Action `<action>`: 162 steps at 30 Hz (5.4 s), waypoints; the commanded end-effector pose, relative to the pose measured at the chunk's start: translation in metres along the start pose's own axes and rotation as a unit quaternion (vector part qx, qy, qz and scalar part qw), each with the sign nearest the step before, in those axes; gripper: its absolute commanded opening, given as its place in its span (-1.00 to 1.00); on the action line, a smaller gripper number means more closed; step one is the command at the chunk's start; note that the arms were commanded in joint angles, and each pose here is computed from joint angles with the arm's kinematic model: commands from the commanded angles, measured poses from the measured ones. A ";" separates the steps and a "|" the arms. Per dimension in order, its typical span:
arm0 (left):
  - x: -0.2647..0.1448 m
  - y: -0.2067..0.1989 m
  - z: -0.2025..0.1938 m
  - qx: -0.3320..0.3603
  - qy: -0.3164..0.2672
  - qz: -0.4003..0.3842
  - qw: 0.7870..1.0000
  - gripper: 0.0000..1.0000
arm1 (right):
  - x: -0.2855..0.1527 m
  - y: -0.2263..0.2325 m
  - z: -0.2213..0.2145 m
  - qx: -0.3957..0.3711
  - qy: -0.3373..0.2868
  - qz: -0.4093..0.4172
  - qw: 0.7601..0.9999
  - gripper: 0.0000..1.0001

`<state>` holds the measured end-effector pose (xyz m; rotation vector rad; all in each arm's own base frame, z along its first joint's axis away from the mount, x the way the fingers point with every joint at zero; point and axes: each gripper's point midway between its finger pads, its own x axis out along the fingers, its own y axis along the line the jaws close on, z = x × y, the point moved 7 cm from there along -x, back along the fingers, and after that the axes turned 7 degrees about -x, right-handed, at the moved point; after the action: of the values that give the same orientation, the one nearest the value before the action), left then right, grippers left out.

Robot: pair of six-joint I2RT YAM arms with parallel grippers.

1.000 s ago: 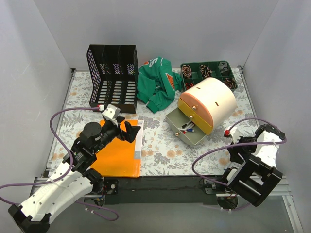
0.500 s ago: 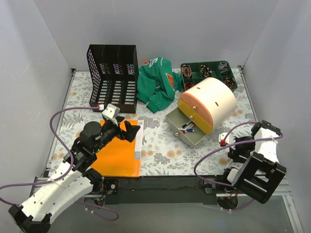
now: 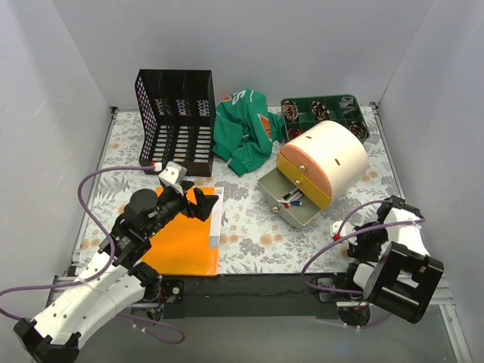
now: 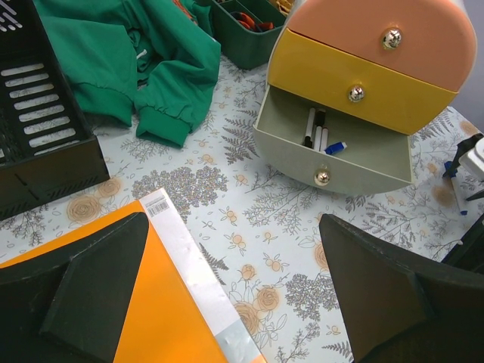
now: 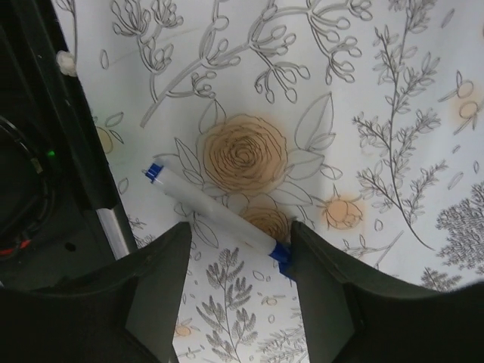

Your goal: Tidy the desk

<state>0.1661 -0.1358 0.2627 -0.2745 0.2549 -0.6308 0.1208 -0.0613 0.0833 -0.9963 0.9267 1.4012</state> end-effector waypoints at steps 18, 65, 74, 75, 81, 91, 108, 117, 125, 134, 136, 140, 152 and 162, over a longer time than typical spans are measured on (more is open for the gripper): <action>0.003 0.003 0.000 0.001 0.001 0.003 1.000 0.96 | 0.022 -0.015 -0.006 -0.124 0.032 -0.014 0.992 -0.97; 0.015 0.017 -0.016 -0.002 0.019 0.046 0.999 0.96 | -0.094 -0.087 0.214 0.109 -0.190 -0.279 0.935 -0.97; 0.038 -0.013 -0.037 -0.203 0.101 -0.022 0.974 0.96 | -0.086 -0.107 0.205 0.135 -0.179 -0.358 0.906 -0.97; 0.041 -0.015 -0.040 -0.218 0.112 -0.025 0.969 0.96 | -0.084 -0.108 0.206 0.134 -0.184 -0.359 0.905 -0.97; 0.063 -0.025 -0.065 -0.278 0.180 -0.027 0.943 0.94 | -0.073 -0.108 0.215 0.128 -0.198 -0.329 0.915 -0.90; 0.083 -0.051 -0.073 -0.262 0.201 -0.039 0.943 0.93 | -0.058 -0.110 0.213 0.129 -0.181 -0.322 0.920 -0.42; 0.121 -0.067 -0.098 -0.248 0.234 -0.054 0.939 0.47 | -0.104 -0.066 0.241 0.005 -0.263 -0.224 0.939 -0.42; 0.146 -0.066 -0.118 -0.232 0.264 -0.052 0.935 -0.38 | -0.143 -0.072 0.245 0.034 -0.278 -0.291 0.915 -0.97; 0.178 -0.066 -0.133 -0.227 0.278 -0.043 0.932 -0.68 | -0.176 -0.078 0.220 0.075 -0.309 -0.353 0.880 -0.97; 0.231 -0.073 -0.129 -0.209 0.267 -0.046 0.940 -0.67 | -0.180 -0.067 0.201 0.100 -0.340 -0.368 0.860 -0.97; 0.241 -0.074 -0.135 -0.210 0.272 -0.048 0.938 -0.66 | -0.180 -0.066 0.199 0.101 -0.341 -0.371 0.858 -0.97; 0.263 -0.085 -0.125 -0.220 0.258 -0.074 0.938 -0.63 | -0.182 -0.064 0.198 0.102 -0.345 -0.373 0.855 -0.97; 0.296 -0.097 -0.111 -0.231 0.233 -0.091 0.940 -0.40 | -0.179 -0.061 0.192 0.111 -0.346 -0.377 0.852 -0.97; 0.260 -0.087 -0.082 -0.180 0.186 -0.066 0.964 -0.01 | -0.172 -0.060 0.193 0.102 -0.351 -0.359 0.859 -0.97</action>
<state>0.3019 -0.3935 0.1241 -0.5559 0.8839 -0.7486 0.1717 0.0625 0.3112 -0.5018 0.1312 0.8261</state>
